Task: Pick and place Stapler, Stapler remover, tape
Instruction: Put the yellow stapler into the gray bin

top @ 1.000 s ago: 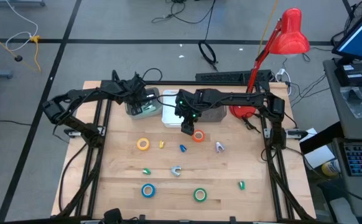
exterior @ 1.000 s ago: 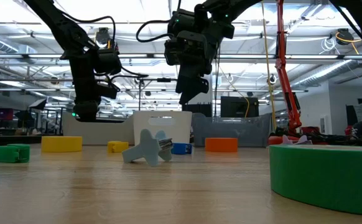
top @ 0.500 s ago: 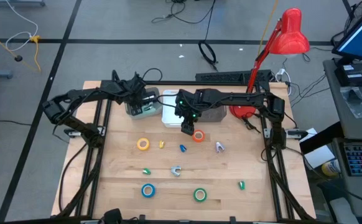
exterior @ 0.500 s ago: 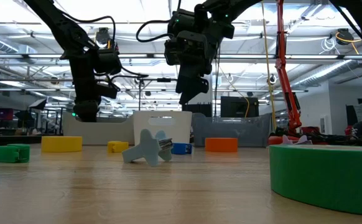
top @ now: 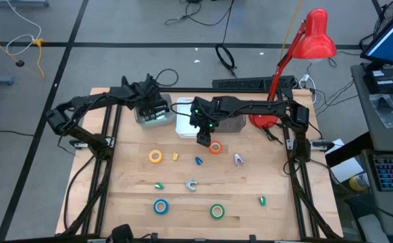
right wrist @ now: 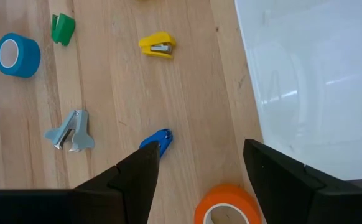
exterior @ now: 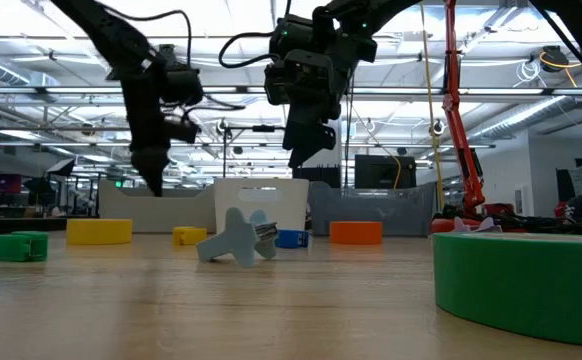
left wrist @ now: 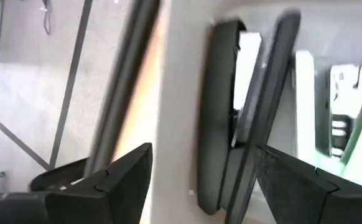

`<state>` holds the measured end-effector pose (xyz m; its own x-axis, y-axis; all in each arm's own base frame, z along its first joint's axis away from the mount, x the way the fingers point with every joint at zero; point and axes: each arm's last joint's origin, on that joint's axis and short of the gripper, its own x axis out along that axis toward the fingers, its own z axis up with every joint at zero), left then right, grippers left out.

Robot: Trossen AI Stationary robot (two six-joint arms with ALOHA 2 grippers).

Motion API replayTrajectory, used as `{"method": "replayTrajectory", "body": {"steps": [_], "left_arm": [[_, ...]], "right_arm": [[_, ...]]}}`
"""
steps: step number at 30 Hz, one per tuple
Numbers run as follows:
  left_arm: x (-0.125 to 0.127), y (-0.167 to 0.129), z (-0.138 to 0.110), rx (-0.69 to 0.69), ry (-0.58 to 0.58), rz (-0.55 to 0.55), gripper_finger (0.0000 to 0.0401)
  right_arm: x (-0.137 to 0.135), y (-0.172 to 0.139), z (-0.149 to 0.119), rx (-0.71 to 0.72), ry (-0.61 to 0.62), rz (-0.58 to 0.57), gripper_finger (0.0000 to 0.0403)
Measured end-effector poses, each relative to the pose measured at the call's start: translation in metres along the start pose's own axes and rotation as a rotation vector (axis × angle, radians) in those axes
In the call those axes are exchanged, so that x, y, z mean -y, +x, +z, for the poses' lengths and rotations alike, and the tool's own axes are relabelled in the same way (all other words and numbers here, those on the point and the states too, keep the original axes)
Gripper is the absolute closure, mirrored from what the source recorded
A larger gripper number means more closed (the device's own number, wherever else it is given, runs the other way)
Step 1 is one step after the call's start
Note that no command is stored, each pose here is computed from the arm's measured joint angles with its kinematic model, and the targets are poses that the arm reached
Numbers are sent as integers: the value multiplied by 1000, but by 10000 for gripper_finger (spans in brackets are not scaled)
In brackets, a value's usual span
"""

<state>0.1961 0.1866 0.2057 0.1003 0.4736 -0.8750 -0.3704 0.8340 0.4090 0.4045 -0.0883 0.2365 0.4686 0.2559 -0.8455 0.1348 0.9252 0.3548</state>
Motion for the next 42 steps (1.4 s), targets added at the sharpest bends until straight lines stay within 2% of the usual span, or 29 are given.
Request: {"method": "replayTrajectory", "body": {"steps": [4, 7, 10, 13, 15, 23, 27, 32, 36, 42], "left_arm": [[-9, -22, 14, 5, -86, -26, 142], [-8, -38, 20, -1, -179, -138, 152], [0, -48, 22, -13, -268, -296, 162], [14, -56, 22, -34, -326, -416, 171], [26, -63, 23, -40, -351, -457, 177], [93, -100, 29, 16, -367, -473, 189], [129, -119, 33, 103, -362, -501, 190], [163, -142, 38, 270, -369, -520, 190], [176, -153, 40, 369, -400, -516, 190], [182, -159, 41, 416, -415, -533, 190]], "right_arm": [[0, 0, -1, -14, 3, -1, 174], [-1, -4, -5, -38, -1, -2, 175], [-6, -14, -6, -32, -38, -1, 174], [-13, -29, -8, -22, -80, 1, 174], [-20, -40, -9, 2, -117, 5, 174], [-48, -69, -30, -6, -206, 26, 174], [-54, -74, -62, 10, -187, 36, 175], [-52, -81, -116, 71, -107, 50, 174], [-47, -87, -159, 170, -66, 69, 174], [-41, -93, -211, 359, -22, 123, 174]]}}
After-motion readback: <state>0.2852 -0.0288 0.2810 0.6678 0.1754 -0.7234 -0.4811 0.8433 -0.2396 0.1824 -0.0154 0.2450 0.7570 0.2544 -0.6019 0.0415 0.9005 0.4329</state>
